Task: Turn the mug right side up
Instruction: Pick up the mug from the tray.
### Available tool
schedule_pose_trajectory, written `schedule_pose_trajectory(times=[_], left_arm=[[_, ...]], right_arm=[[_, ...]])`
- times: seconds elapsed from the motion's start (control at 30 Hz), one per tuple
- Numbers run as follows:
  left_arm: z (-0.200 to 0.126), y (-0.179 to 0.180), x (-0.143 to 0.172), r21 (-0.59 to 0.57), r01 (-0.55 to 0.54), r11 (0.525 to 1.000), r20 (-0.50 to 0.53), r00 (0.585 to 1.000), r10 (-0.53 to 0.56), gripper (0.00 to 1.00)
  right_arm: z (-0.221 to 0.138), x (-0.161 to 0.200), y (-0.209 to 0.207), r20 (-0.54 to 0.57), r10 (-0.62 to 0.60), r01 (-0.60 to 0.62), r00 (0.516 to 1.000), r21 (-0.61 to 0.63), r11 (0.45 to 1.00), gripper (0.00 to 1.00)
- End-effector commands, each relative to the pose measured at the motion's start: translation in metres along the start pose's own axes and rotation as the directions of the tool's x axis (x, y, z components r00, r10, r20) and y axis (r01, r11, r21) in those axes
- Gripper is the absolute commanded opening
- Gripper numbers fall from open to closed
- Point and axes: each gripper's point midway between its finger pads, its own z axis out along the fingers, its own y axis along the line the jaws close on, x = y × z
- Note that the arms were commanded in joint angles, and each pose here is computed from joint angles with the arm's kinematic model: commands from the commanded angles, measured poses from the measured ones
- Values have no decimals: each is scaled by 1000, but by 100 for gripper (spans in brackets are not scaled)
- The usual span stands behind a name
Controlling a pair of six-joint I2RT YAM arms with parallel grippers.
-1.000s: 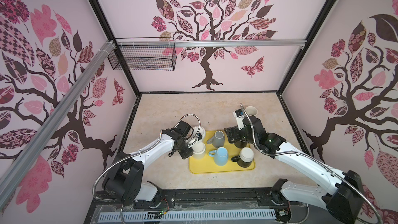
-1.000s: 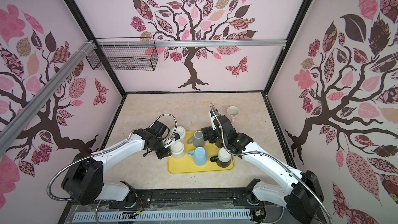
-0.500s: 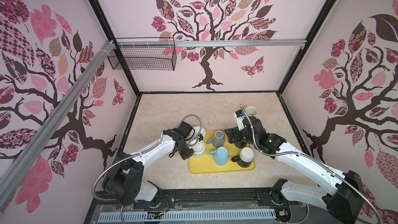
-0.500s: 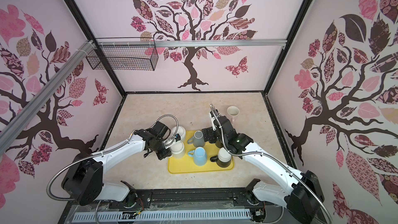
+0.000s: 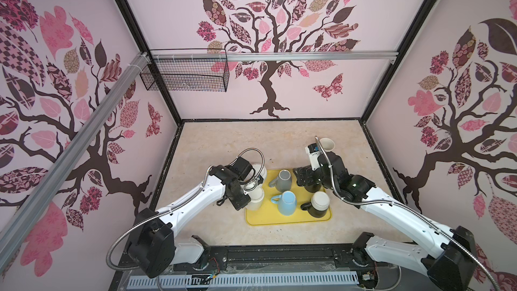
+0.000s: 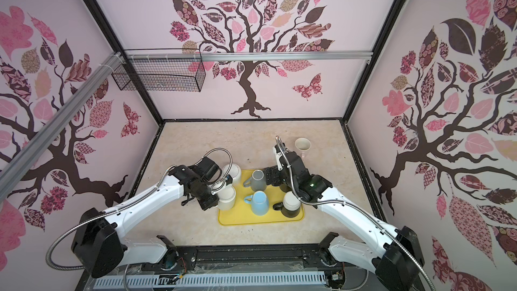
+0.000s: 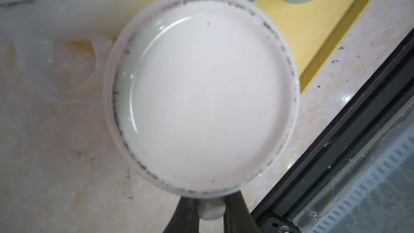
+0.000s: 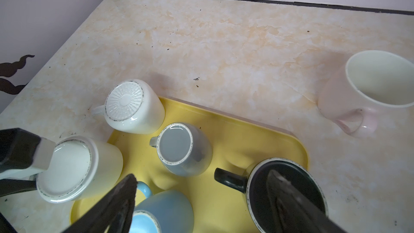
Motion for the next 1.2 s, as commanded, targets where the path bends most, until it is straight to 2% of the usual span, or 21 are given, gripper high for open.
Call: schedule_pose_trajectory(times=[0.0,0.13,0.2,0.27,0.37,0.53,0.67,0.77,0.83,0.9,1.03,1.1,1.17], left_arm=[[-57,3,-23,-57,75,996,124,990,-68,0],[-94,7,-31,-95,132,987,203,973,-111,0],[-112,14,-35,-130,200,971,266,951,-160,0],[-135,28,-39,-177,319,931,344,906,-245,0],[-159,36,-45,-181,418,890,434,846,-309,0],[-182,20,-68,-44,412,910,525,784,-330,0],[-193,-1,-93,107,341,934,601,726,-334,0],[-206,-9,-110,198,304,932,680,643,-354,0],[-215,-1,-115,235,354,905,737,542,-403,0],[-224,-2,-118,276,330,903,776,478,-411,0],[-241,-3,-125,378,264,887,817,355,-454,0],[-244,2,-129,447,240,862,806,310,-504,0],[-246,4,-135,506,194,840,790,285,-542,0]], right_arm=[[-14,-13,6,37,12,-11,999,-26,1000,91],[-18,-21,11,53,19,-16,998,-48,999,91],[-19,-25,15,61,24,-20,998,-68,997,91],[-21,-28,18,68,32,-26,997,-86,996,91],[-22,-31,24,72,45,-37,996,-115,993,91],[-28,-38,38,82,77,-59,994,-200,978,91],[-40,-47,54,103,127,-91,987,-297,951,90],[-53,-54,61,116,198,-145,973,-359,922,88],[-59,-55,63,113,244,-183,963,-387,903,87],[-68,-56,65,120,289,-214,950,-425,880,86],[-94,-61,78,153,386,-237,910,-573,785,83],[-103,-63,85,160,417,-227,895,-640,734,82],[-108,-64,89,157,437,-227,885,-676,701,80]])
